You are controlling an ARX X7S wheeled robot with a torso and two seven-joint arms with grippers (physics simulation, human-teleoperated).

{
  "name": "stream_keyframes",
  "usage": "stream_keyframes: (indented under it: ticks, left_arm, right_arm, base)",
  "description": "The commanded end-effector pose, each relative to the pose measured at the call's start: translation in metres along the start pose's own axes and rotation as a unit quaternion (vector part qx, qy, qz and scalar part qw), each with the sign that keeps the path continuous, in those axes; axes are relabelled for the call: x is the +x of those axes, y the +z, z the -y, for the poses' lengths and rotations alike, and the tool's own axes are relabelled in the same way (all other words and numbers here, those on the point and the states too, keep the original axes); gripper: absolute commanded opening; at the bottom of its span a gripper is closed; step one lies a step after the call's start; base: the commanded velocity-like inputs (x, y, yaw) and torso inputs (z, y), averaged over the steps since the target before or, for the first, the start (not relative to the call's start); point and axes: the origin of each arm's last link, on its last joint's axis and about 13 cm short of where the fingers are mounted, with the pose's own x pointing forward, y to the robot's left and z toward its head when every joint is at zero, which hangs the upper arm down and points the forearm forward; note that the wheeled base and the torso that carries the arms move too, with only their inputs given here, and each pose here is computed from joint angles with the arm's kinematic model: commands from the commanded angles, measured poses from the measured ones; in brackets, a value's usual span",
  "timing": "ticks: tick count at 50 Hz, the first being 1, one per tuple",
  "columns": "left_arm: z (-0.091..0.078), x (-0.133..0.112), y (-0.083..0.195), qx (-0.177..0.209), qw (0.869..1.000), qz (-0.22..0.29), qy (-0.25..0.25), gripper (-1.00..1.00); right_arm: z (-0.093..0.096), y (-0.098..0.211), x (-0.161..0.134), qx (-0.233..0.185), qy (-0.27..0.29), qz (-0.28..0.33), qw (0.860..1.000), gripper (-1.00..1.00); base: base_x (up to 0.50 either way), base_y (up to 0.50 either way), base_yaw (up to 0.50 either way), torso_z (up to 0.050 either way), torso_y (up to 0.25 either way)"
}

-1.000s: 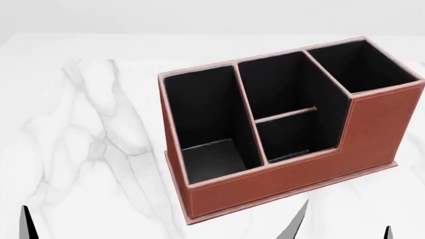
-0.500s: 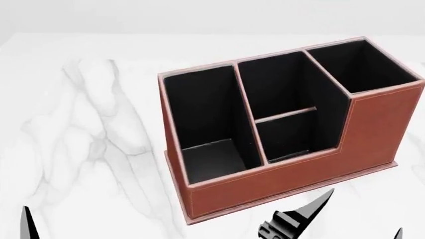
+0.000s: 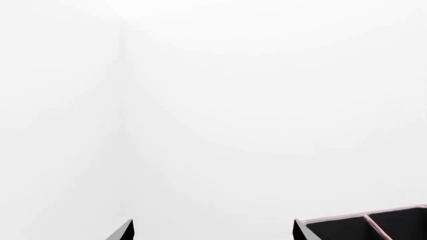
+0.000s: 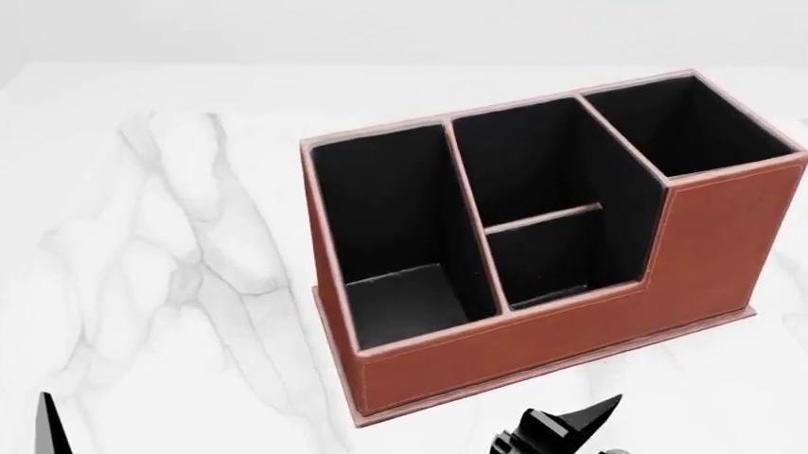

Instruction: Pick up the book and place it in the left compartment of the caddy.

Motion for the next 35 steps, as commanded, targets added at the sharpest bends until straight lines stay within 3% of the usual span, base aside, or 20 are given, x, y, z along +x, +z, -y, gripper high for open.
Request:
stream_keyframes:
  ticks: [1,27,35]
  left_arm:
    - [-0.0001,-0.0004,0.0004,-0.001,1.0,0.001,0.001,1.0]
    - [0.0003,0.0005,-0.0001,0.0,1.0,0.0,0.0,1.0]
    - [0.0,0.0003,-0.0001,-0.001,1.0,0.001,0.001,1.0]
  right_arm:
    - [0.0,-0.0052,-0.0016,-0.018,0.014,-0.067,0.997,1.0]
    - [0.0048,-0.0107,-0.0034,-0.041,0.021,-0.159,0.986,1.0]
    - [0.0084,-0.0074,-0.0082,-0.04,0.014,-0.148,0.988,1.0]
  base:
    - [0.0,0.0,0.0,0.0,0.0]
    - [0.0,0.0,0.0,0.0,0.0]
    - [0.0,0.0,0.0,0.0,0.0]
